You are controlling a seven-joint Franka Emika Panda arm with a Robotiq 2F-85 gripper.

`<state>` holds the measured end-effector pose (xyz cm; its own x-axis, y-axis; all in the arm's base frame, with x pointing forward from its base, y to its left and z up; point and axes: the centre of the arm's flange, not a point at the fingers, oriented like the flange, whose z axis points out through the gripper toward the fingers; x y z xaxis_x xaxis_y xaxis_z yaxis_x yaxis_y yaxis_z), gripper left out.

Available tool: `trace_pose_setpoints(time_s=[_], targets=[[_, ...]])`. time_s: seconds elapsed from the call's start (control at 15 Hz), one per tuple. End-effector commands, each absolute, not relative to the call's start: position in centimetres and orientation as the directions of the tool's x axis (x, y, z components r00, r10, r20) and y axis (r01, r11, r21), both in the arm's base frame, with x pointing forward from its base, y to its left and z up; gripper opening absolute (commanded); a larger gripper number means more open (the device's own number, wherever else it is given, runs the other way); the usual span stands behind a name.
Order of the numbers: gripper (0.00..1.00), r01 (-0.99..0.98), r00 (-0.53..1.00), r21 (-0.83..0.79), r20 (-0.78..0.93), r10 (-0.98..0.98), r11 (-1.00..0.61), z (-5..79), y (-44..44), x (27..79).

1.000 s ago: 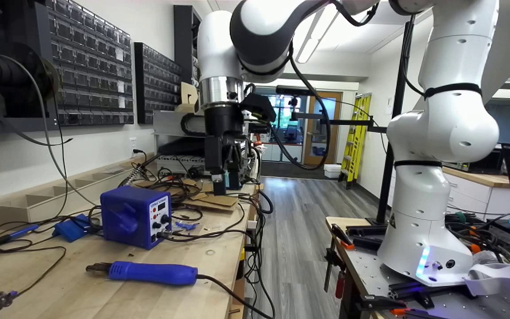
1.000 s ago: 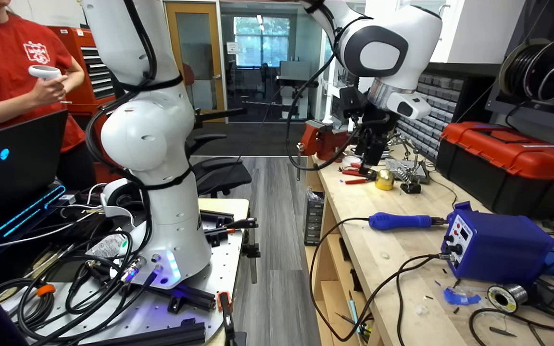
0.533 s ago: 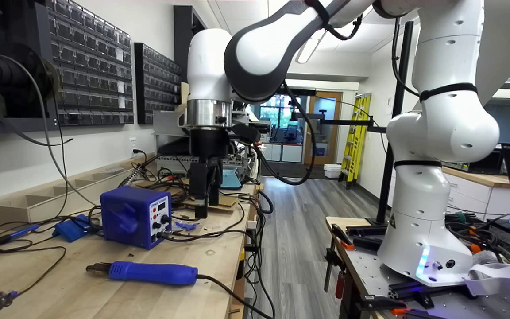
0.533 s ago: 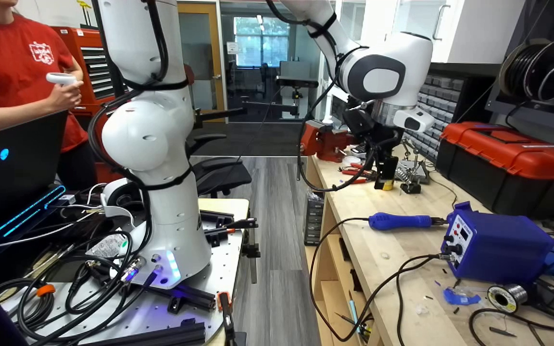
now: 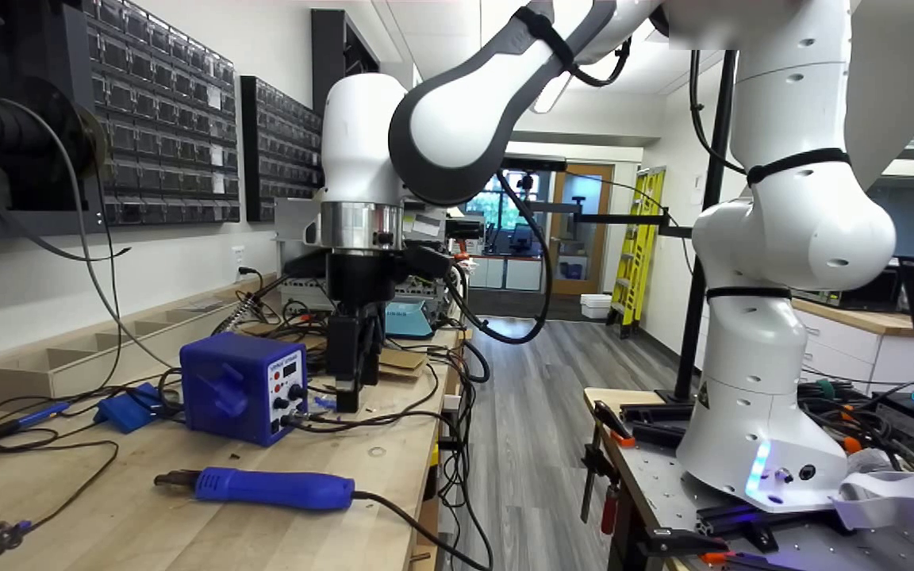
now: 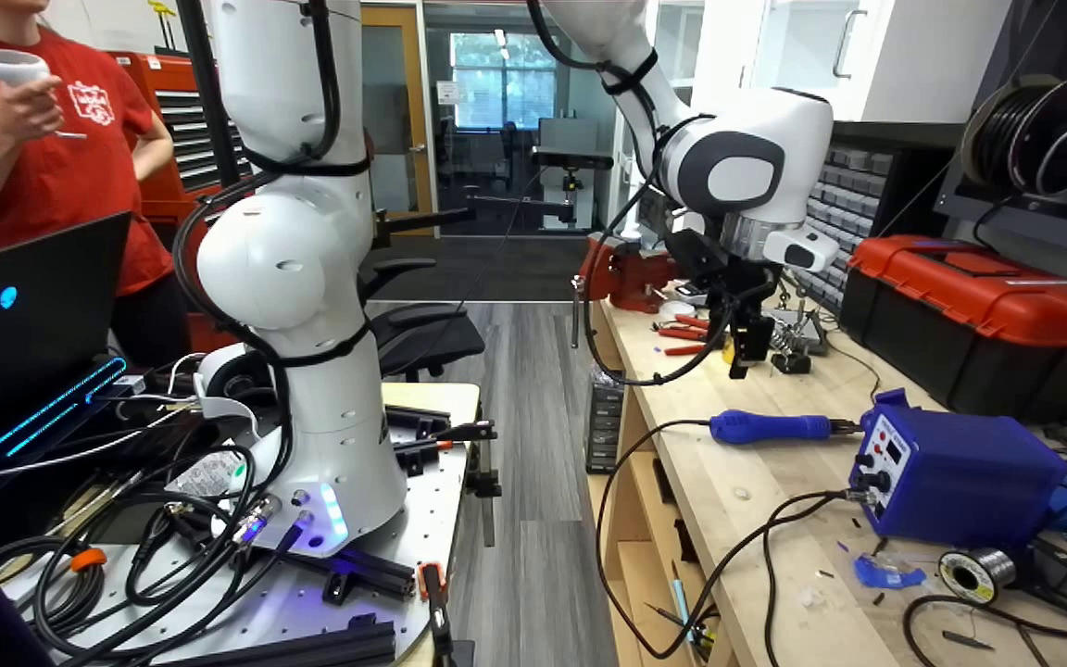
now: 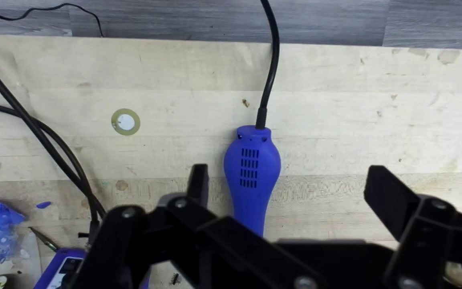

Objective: Place the blue handle on the holder

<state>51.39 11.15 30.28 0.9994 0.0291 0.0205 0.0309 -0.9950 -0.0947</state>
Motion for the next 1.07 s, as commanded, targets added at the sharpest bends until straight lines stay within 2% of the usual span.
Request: trace_pose_setpoints(time_s=[0.0, 1.0], targets=[[1.00, 0.031, 0.999, -0.095, 0.021, 0.029, -0.995, 30.3, 11.1, 51.4], [1.00, 0.147, 0.989, -0.070, 0.017, 0.146, -0.987, 24.6, 11.5, 55.3]])
